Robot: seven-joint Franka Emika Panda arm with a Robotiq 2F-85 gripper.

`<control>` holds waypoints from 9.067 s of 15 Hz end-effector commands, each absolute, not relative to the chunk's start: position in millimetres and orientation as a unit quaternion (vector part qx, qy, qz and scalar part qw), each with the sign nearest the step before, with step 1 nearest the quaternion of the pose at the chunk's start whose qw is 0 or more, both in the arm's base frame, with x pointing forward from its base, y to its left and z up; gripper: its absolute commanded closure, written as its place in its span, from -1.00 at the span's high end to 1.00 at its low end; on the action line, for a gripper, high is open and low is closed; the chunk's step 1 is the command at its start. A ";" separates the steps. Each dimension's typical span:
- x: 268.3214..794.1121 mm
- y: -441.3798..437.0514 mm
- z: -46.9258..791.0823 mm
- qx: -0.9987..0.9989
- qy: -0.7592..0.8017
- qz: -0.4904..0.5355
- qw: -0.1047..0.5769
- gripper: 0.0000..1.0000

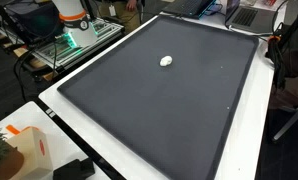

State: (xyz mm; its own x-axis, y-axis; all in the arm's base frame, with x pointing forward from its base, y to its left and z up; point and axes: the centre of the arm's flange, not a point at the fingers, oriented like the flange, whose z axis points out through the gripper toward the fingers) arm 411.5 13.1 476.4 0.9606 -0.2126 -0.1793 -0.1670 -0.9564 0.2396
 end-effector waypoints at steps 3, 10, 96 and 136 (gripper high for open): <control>411.5 13.1 476.4 0.984 -0.096 -0.102 0.112 1.00; 411.5 13.1 476.4 0.984 -0.096 -0.102 0.112 1.00; 469.6 92.8 277.9 0.986 -0.005 0.167 -0.013 1.00; 607.8 50.8 295.5 0.990 -0.120 -0.078 0.005 1.00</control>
State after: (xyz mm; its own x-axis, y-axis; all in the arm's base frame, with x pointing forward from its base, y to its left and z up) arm 607.9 50.7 295.5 0.9589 -0.2387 -0.1532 -0.2373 -0.9710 0.0278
